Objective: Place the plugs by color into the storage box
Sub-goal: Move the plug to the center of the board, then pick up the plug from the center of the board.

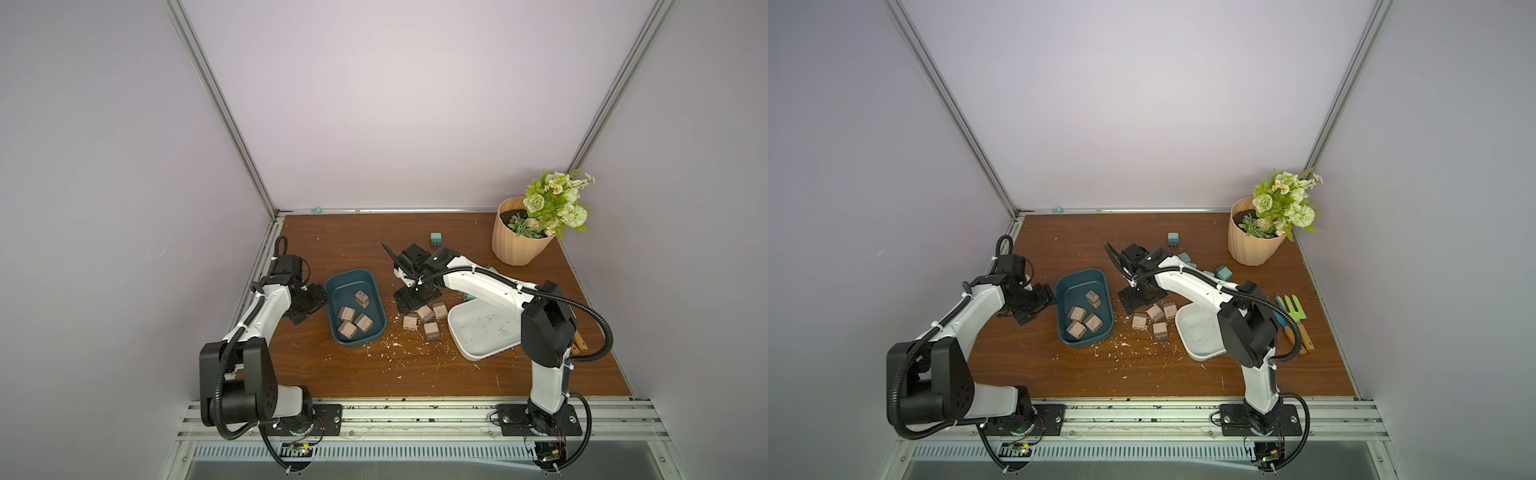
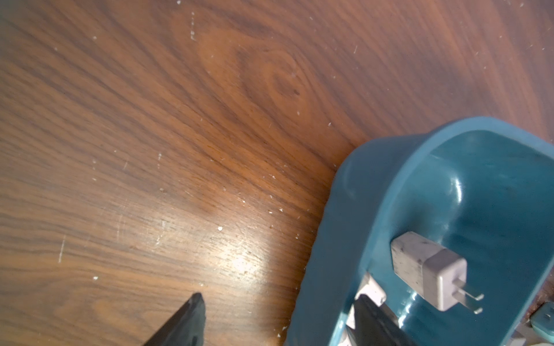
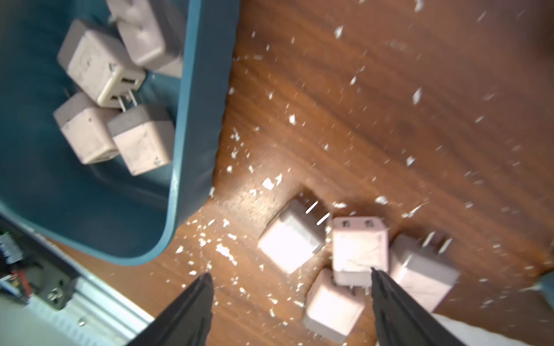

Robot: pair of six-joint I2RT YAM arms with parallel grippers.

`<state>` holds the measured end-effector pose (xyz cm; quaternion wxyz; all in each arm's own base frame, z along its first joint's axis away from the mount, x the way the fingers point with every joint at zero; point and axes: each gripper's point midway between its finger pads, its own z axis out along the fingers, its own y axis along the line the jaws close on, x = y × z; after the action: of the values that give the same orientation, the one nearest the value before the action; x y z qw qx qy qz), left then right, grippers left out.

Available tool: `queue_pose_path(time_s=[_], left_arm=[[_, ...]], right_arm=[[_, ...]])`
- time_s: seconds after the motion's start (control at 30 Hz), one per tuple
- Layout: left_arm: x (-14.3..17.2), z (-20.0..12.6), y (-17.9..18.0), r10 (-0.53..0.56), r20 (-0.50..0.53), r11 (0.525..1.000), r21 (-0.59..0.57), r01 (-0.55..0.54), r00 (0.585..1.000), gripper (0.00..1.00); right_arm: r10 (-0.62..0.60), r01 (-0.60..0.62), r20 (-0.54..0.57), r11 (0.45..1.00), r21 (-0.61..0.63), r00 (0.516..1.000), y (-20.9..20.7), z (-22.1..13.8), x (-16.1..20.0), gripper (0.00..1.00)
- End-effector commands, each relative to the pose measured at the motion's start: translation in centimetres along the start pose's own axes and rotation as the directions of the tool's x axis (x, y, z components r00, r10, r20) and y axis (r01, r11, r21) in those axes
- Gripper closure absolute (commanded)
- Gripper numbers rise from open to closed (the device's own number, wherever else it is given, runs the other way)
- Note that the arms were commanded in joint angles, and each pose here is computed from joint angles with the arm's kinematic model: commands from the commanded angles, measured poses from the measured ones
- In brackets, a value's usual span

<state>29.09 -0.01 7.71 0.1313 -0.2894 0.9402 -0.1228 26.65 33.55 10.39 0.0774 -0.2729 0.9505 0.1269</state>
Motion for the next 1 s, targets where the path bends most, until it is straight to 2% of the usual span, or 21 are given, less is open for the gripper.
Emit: queue_pose_path(time_s=[0.0,0.7,0.8,0.9,0.97], left_arm=[[0.3,-0.2,0.7,-0.014,-0.003,1.000,-0.021,0.014,1.000,0.20],[0.0,-0.7,0.0,0.017,0.006,1.000,0.007,-0.017,1.000,0.20],[0.0,-0.6,0.1,0.014,0.006,1.000,0.007,-0.014,1.000,0.20],[-0.1,-0.7,0.0,0.015,0.010,1.000,0.009,-0.015,1.000,0.20],[0.0,-0.6,0.0,0.017,0.008,1.000,0.011,-0.017,1.000,0.20]], right_arm=[[0.052,-0.055,-0.035,0.996,-0.070,0.998,1.4,0.5,1.3,0.16],[-0.007,0.002,-0.118,0.999,-0.040,0.993,0.9,5.6,1.6,0.28],[-0.017,0.015,-0.121,1.000,-0.025,0.992,0.7,5.9,1.3,0.34],[-0.028,0.026,-0.111,1.000,-0.016,0.993,0.7,5.8,0.8,0.47],[-0.031,0.030,-0.111,0.999,-0.012,0.993,0.6,5.6,0.7,0.52]])
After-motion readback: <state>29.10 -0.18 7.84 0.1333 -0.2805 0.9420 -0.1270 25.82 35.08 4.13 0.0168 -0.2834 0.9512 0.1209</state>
